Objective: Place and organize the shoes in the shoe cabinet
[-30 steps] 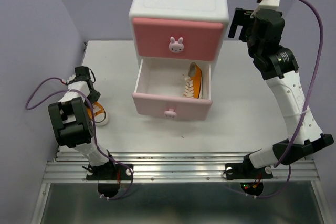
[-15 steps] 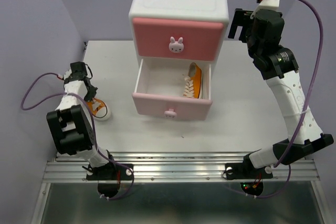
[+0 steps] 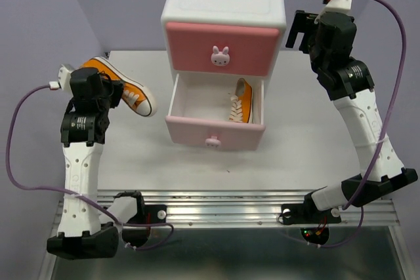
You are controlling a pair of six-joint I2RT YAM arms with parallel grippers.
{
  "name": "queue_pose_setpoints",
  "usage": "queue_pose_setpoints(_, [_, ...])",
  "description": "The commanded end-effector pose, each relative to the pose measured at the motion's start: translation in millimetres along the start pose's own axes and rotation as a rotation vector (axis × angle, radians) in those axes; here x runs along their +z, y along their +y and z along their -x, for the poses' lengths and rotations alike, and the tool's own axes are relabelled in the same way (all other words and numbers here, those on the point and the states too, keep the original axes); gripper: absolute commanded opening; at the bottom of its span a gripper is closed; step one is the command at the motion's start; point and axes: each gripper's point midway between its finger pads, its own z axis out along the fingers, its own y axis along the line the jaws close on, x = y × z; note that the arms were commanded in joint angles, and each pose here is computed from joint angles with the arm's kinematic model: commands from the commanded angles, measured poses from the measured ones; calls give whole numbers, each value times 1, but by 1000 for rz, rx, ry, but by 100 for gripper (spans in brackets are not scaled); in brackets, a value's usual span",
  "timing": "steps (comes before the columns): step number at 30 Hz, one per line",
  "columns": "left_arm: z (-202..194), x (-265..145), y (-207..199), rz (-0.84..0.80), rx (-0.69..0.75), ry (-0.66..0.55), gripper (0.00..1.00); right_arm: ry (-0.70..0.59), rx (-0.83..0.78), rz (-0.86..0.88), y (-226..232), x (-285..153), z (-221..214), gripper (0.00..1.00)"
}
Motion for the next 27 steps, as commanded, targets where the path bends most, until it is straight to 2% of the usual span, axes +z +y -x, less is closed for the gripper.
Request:
queue_pose_setpoints(1, [-32,-34,-42,-65,-220,93,0,-93,50,-9,-13,-22,36,100])
queue_pose_setpoints(2, [-26,-35,-47,-76,-268,72,0,-95,49,-7,-13,-22,37,100])
queue_pose_setpoints(4, [-41,-49,-74,-142,-329,100,0,-98,41,5,-11,-22,39,100])
queue_pose_setpoints(6, [-51,-70,-105,-210,-342,142,0,-104,43,7,-11,-23,42,100])
queue_pose_setpoints(9, [-61,-79,-130,-203,-360,132,0,-107,54,12,-11,-24,42,100])
queue_pose_setpoints(10, [-79,-81,-135,-192,-344,145,0,-113,59,9,-13,-27,44,100])
queue_pose_setpoints(15, [-124,-88,-144,-162,-436,212,0,-115,56,-7,-20,-33,43,100])
queue_pose_setpoints(23, [-168,-89,-165,-186,-355,251,0,-123,41,-21,-28,-42,44,100])
queue_pose_setpoints(27, [-193,-76,-156,-172,-328,279,0,-116,22,-24,-29,-41,40,100])
